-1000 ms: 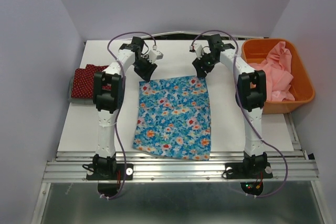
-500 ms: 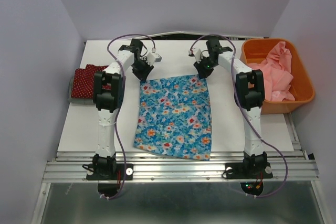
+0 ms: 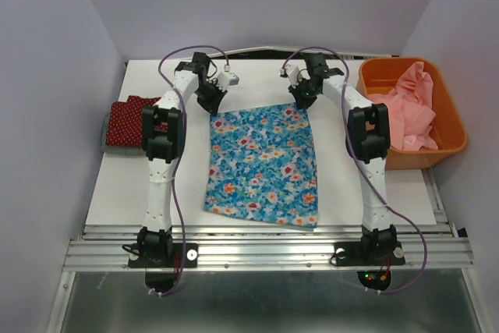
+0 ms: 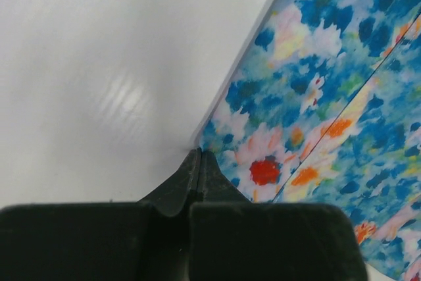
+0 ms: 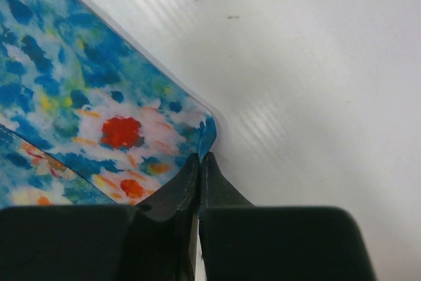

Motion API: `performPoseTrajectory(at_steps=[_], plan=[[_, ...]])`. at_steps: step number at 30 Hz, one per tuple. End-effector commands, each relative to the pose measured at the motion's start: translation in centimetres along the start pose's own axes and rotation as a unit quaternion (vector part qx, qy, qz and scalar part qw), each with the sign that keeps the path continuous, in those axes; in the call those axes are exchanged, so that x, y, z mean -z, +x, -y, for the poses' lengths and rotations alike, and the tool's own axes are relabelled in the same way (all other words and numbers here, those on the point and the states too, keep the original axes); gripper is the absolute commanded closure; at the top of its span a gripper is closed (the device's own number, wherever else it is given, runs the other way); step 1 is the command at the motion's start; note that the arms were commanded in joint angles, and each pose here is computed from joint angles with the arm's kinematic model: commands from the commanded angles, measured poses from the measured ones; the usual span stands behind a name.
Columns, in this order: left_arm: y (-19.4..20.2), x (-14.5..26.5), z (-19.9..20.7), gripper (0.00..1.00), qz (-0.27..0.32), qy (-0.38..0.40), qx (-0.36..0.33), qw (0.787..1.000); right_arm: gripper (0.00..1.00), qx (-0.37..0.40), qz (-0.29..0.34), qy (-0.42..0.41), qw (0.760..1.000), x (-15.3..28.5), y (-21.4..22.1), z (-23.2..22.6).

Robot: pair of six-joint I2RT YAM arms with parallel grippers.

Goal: Fold and stack the skirts
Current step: Fold the skirt

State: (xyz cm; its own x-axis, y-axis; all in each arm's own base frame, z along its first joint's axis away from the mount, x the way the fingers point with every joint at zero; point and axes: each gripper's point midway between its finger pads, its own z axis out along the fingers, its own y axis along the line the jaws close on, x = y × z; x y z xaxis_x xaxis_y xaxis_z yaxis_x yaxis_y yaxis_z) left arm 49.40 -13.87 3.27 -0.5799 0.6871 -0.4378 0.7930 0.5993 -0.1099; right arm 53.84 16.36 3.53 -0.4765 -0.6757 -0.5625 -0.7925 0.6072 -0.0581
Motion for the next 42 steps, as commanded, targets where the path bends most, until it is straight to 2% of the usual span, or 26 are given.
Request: performPoseTrajectory(at_steps=[1,4,6,9,13,15,18,19,20,21,23,24,26,28,30,32,35,38,42], plan=[[-4.5,3.9,-3.2,1.00,0.073,-0.062,0.007,0.995,0.99,-0.008,0.068,0.123,0.990,1.9,-4.7,6.6],[-8.0,6.8,-5.2,1.00,0.136,-0.117,0.008,0.984,0.99,-0.013,0.097,0.178,0.979,3.1,-6.7,9.7],[-9.8,8.6,-6.9,1.00,0.183,-0.151,0.010,0.971,0.99,-0.016,0.129,0.223,0.966,5.3,-8.8,12.1],[-13.1,13.6,-7.9,1.00,0.250,-0.206,0.001,0.946,1.00,-0.009,0.180,0.280,0.943,8.7,-11.8,14.7],[-15.2,18.0,-7.7,1.00,0.293,-0.235,-0.027,0.926,0.99,0.005,0.223,0.296,0.929,13.0,-14.7,14.5],[-15.4,19.2,-6.9,1.00,0.299,-0.236,-0.040,0.924,0.99,0.017,0.242,0.291,0.925,16.2,-16.0,13.3],[-14.5,20.2,-4.6,1.00,0.295,-0.219,-0.072,0.927,0.99,0.049,0.239,0.245,0.938,17.6,-15.2,10.0],[-13.4,20.0,-3.1,1.00,0.286,-0.204,-0.088,0.932,0.99,0.051,0.209,0.218,0.952,15.8,-12.9,8.6],[-12.8,19.9,-2.4,1.00,0.280,-0.198,-0.096,0.934,0.99,0.061,0.200,0.208,0.955,15.7,-12.1,7.9],[-10.7,17.7,-1.6,1.00,0.256,-0.178,-0.093,0.946,0.99,0.069,0.206,0.203,0.955,17.1,-12.2,6.8],[-9.3,18.3,0.4,1.00,0.248,-0.169,-0.120,0.946,0.99,0.069,0.173,0.174,0.967,15.8,-9.2,4.9],[-6.8,16.1,1.3,1.00,0.222,-0.149,-0.116,0.957,0.99,0.075,0.177,0.168,0.967,17.1,-9.2,3.9],[-5.3,16.7,2.3,1.00,0.217,-0.165,-0.140,0.952,0.99,0.072,0.156,0.121,0.978,15.9,-6.4,1.2],[-2.0,14.8,3.6,1.00,0.186,-0.154,-0.141,0.960,0.99,0.078,0.146,0.086,0.982,15.8,-5.3,-1.7],[-0.5,13.5,3.7,1.00,0.163,-0.167,-0.144,0.962,0.99,0.071,0.109,0.049,0.990,13.1,-2.2,-5.1],[2.0,11.2,3.7,1.00,0.126,-0.172,-0.133,0.968,0.99,0.064,0.100,0.041,0.992,11.4,-0.8,-6.9],[2.8,9.0,2.5,1.00,0.113,-0.198,-0.120,0.966,0.99,0.044,0.077,0.024,0.996,7.5,1.6,-10.1],[3.4,7.6,1.4,1.00,0.099,-0.209,-0.108,0.967,0.99,0.016,0.063,0.022,0.998,5.5,2.8,-11.0],[2.7,8.3,1.7,1.00,0.107,-0.202,-0.113,0.967,0.99,0.019,0.066,0.046,0.997,6.2,1.8,-9.8]])
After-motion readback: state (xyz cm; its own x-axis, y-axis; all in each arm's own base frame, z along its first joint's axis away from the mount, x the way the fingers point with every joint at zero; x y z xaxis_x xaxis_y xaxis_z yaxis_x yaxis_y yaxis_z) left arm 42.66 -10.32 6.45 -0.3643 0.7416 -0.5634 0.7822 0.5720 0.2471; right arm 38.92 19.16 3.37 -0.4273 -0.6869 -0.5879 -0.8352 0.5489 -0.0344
